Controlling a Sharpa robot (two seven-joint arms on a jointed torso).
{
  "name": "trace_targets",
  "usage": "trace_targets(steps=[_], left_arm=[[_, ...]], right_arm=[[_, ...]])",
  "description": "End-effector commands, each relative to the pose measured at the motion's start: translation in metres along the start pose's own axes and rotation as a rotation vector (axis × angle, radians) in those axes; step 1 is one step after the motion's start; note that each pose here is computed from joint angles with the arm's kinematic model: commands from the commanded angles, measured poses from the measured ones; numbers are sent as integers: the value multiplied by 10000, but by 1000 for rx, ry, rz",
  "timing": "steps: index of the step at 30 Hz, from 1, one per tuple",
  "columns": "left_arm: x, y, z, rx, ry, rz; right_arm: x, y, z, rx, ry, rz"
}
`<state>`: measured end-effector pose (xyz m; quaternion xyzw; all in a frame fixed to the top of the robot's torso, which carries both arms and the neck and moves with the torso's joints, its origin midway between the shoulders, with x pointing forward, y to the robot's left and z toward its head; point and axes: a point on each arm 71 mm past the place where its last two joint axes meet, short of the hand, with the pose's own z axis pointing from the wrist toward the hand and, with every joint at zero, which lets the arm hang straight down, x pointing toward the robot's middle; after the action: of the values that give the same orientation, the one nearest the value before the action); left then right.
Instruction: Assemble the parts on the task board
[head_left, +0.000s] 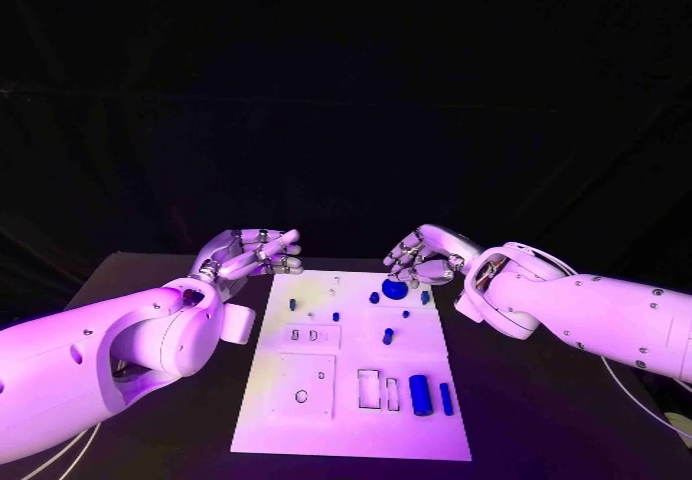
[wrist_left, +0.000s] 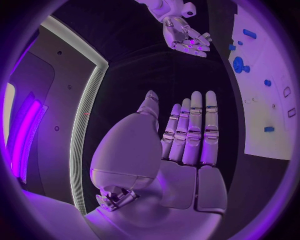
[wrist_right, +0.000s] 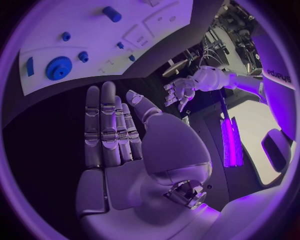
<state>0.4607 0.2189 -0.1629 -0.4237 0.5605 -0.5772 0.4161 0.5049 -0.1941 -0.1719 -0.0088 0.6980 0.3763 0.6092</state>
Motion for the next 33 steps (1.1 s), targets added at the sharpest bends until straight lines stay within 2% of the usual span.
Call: trace_targets(steps=[1, 9, 19, 33], left_arm=[[99, -70, -51, 30, 76, 16], [198, -123, -113, 37, 105, 2], [226, -150, -143, 35, 113, -12], [266, -203, -177, 34, 126, -25]], right_arm=[[40, -3, 24, 40, 51, -253], [42, 23, 95, 59, 25, -376], [100, 110, 154, 46, 33, -397], [151, 119, 230, 71, 57, -418]])
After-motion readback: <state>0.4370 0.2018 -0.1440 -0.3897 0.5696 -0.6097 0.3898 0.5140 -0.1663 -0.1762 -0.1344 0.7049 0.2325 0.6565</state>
